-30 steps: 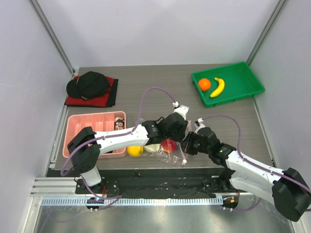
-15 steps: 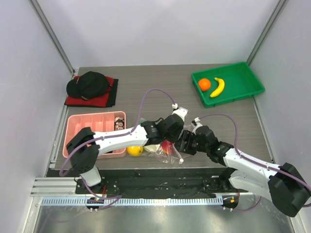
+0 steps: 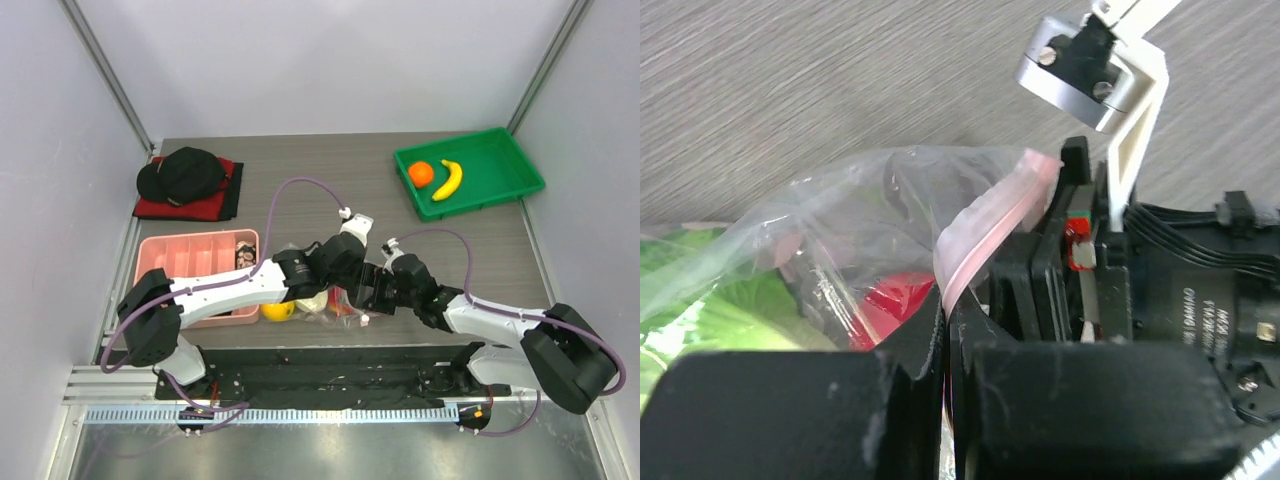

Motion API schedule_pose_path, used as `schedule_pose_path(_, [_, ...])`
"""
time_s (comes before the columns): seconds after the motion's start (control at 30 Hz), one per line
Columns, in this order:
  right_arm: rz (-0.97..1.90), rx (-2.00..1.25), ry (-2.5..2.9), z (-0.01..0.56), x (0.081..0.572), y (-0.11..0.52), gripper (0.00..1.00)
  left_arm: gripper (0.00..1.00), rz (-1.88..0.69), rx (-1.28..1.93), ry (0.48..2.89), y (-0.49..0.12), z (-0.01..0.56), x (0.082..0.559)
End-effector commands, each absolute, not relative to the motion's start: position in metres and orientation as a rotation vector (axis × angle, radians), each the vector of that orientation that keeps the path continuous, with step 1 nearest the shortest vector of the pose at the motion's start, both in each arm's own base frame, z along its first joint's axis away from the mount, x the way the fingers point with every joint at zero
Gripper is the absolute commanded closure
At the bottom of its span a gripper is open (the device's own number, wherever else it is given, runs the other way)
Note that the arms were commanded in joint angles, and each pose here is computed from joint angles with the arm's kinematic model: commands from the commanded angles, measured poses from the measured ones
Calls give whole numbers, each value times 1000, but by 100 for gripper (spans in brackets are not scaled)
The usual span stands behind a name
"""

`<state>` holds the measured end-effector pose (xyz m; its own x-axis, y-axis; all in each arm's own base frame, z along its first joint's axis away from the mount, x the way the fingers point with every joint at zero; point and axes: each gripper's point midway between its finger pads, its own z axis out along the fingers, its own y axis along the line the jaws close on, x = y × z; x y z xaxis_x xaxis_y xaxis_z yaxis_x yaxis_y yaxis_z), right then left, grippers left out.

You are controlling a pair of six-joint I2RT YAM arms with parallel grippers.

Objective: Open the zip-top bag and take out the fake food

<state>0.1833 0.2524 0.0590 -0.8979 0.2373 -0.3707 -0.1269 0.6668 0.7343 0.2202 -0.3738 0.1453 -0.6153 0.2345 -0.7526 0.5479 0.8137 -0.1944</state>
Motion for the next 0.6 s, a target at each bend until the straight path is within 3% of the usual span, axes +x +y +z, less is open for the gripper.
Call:
schedule_pose_path(0.0, [1186, 2, 2256, 91, 208, 275, 4, 100, -617, 508, 2172, -383, 162, 218])
schedule_pose_path(0.37, [1226, -30, 2208, 95, 216, 308, 2, 100, -619, 504, 2154, -375, 164, 216])
schedule_pose_path(0.57, [1190, -2, 2199, 93, 224, 310, 11, 100, -642, 505, 2154, -374, 165, 213])
